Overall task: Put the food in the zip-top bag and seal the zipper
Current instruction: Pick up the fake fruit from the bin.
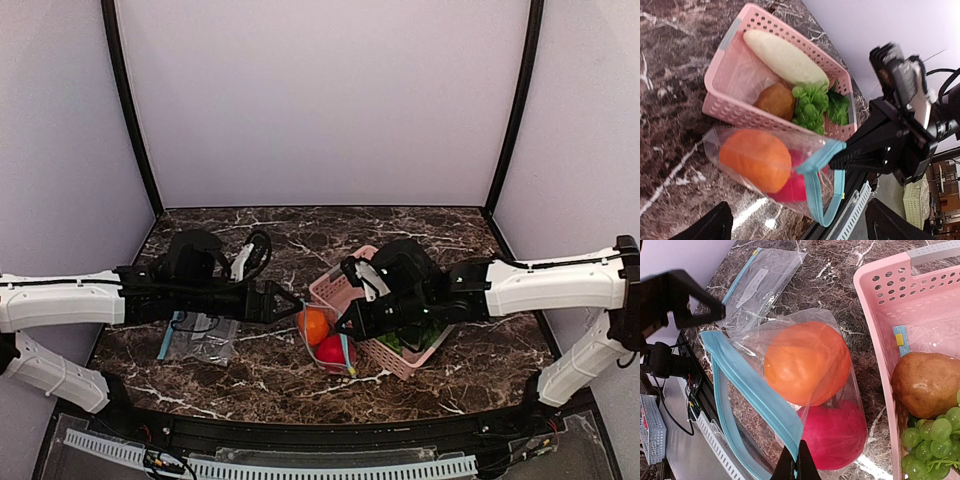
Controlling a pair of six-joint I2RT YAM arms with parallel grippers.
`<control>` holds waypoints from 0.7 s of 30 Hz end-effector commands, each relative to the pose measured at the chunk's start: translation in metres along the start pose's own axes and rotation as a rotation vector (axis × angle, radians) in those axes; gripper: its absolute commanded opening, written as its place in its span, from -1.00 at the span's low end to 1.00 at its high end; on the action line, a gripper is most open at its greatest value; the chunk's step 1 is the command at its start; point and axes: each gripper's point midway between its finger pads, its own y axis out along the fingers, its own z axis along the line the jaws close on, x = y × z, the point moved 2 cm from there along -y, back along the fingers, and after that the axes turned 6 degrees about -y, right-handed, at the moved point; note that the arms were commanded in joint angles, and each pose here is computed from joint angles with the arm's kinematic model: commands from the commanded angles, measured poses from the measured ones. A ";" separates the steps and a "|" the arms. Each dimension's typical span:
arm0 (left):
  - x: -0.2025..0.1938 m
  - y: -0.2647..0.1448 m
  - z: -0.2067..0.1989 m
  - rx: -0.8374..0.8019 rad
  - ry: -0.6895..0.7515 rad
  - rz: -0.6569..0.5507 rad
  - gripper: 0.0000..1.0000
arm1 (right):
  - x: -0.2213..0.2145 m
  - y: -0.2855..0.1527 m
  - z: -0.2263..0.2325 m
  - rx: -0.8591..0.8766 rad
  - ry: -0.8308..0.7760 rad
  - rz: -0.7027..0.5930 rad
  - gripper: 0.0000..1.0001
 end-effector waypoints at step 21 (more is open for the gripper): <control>-0.054 0.050 0.010 -0.070 -0.273 0.099 -0.08 | 0.011 0.012 -0.001 -0.042 0.067 -0.026 -1.00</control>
